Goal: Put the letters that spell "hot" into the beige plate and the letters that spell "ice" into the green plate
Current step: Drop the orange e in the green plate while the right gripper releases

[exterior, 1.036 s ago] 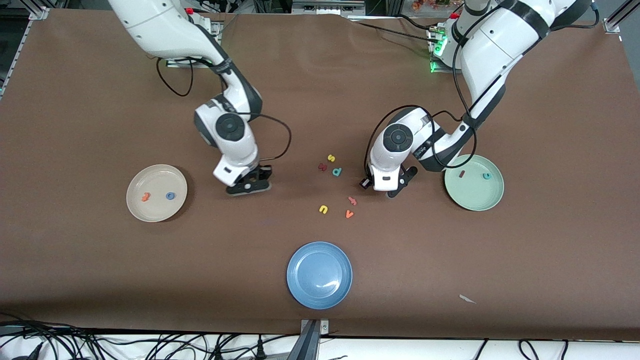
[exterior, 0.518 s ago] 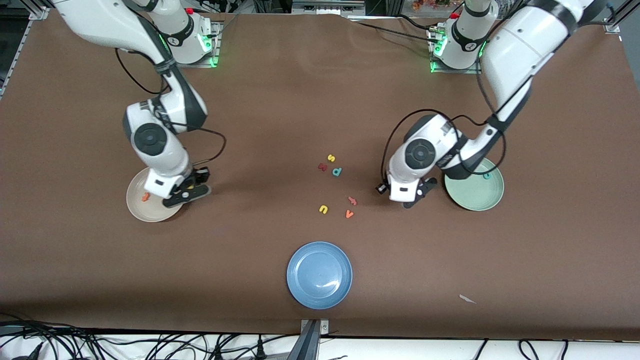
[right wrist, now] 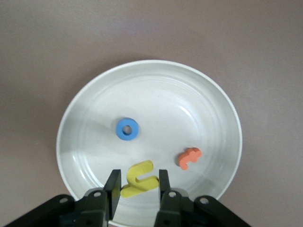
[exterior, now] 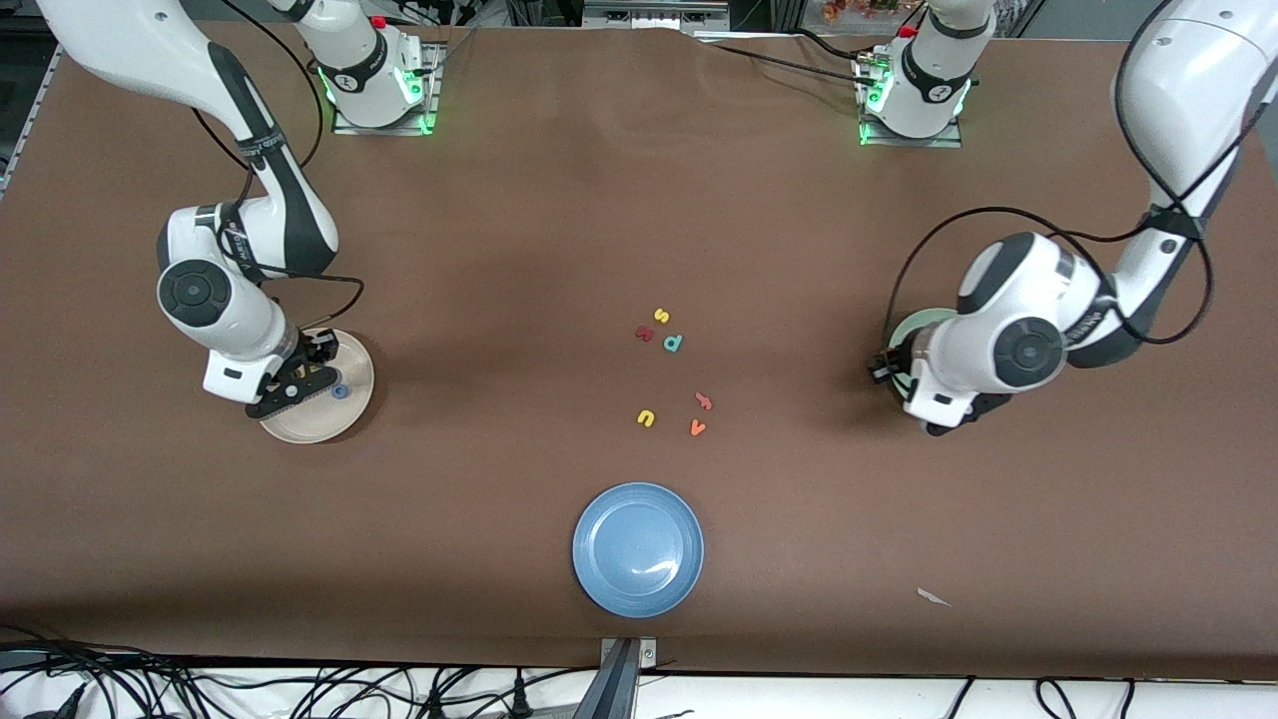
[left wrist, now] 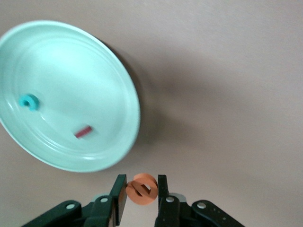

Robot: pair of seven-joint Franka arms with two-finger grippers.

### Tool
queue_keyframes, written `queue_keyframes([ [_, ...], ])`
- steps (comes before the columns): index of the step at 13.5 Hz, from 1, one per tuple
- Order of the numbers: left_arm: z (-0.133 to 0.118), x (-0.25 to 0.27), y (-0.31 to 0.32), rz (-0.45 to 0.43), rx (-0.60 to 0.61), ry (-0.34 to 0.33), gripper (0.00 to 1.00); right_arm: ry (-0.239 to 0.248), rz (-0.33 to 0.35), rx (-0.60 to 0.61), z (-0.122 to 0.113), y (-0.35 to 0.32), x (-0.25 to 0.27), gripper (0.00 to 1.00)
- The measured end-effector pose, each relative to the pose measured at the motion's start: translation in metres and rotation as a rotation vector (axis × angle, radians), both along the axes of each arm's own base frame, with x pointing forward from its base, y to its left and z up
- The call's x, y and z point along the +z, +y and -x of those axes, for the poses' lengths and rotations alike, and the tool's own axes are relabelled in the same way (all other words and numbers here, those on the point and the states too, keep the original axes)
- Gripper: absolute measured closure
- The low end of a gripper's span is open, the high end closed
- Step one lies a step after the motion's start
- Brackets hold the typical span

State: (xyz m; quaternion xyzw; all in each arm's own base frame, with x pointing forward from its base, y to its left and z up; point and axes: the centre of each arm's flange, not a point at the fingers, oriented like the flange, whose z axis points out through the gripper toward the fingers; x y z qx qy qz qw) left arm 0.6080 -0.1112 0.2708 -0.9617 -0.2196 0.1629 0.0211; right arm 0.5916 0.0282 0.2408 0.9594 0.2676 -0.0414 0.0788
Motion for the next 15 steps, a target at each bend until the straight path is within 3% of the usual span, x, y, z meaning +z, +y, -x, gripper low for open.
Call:
queue_keyframes([
  [2,-0.001,-0.006,0.026,0.010,-0.062,0.002,0.70,0.000,0.001,-0.001,0.000,-0.002,0.000,0.55],
  [6,0.006,-0.033,0.060,-0.045,-0.155,0.017,0.67,-0.001,0.001,0.000,0.000,-0.002,-0.001,0.14],
  [7,0.008,-0.042,0.064,-0.046,-0.177,0.026,0.60,-0.003,0.000,-0.001,0.000,-0.002,0.000,0.09],
  [9,0.009,-0.052,0.077,-0.030,-0.207,0.042,0.54,-0.021,-0.003,-0.023,-0.002,-0.002,0.007,0.04],
  [11,0.009,-0.054,0.090,-0.020,-0.210,0.046,0.41,-0.047,-0.028,-0.089,-0.004,-0.002,0.027,0.00],
  [12,0.009,-0.054,0.092,-0.017,-0.212,0.044,0.41,-0.048,-0.052,-0.125,-0.003,-0.002,0.041,0.00],
  [15,0.006,-0.049,0.093,-0.017,-0.212,0.033,0.17,-0.021,-0.091,-0.207,-0.005,0.000,0.098,0.00],
])
